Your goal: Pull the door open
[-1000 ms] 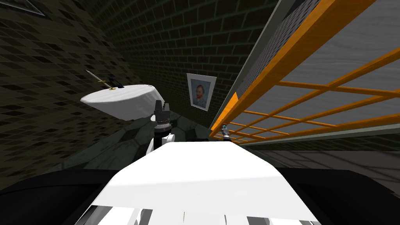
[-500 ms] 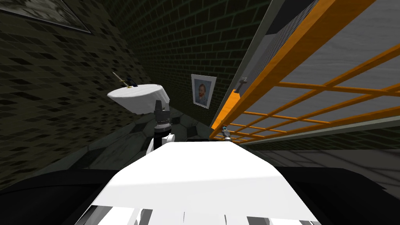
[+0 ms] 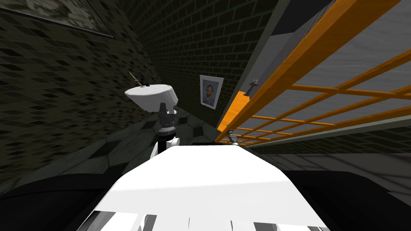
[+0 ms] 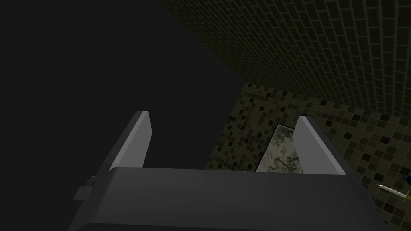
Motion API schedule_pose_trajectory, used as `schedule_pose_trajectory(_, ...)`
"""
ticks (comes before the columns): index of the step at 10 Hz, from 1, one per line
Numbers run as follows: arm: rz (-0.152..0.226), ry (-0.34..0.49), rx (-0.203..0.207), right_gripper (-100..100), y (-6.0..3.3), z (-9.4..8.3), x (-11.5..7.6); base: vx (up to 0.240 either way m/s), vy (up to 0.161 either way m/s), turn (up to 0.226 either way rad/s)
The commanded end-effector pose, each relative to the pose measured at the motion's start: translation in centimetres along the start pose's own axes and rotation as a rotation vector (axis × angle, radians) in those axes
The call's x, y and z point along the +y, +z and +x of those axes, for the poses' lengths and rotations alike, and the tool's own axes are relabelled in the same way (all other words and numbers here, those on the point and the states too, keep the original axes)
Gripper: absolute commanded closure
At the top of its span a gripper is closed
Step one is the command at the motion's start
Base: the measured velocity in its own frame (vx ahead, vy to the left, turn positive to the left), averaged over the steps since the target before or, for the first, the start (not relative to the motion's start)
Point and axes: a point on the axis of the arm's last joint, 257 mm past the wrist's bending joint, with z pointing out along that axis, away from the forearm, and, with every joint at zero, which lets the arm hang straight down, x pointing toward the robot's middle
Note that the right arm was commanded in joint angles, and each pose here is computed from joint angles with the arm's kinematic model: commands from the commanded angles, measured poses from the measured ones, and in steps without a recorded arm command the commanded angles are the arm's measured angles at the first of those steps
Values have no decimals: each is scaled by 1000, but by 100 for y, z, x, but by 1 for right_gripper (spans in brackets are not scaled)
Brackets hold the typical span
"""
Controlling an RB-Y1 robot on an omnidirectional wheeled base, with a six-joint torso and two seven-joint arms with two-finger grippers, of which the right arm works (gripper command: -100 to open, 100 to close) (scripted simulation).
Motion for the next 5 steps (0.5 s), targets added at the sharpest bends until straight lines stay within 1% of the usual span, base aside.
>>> schedule_pose_trajectory(1,24,2,0,100,-89,5,-11,-225,-44,141)
schedule_pose_trajectory(4,62,4,-4,100,-223,16,-19,-205,-49,116)
schedule_pose_trajectory(5,56,4,-11,100,-198,-10,-28,-98,-15,28)
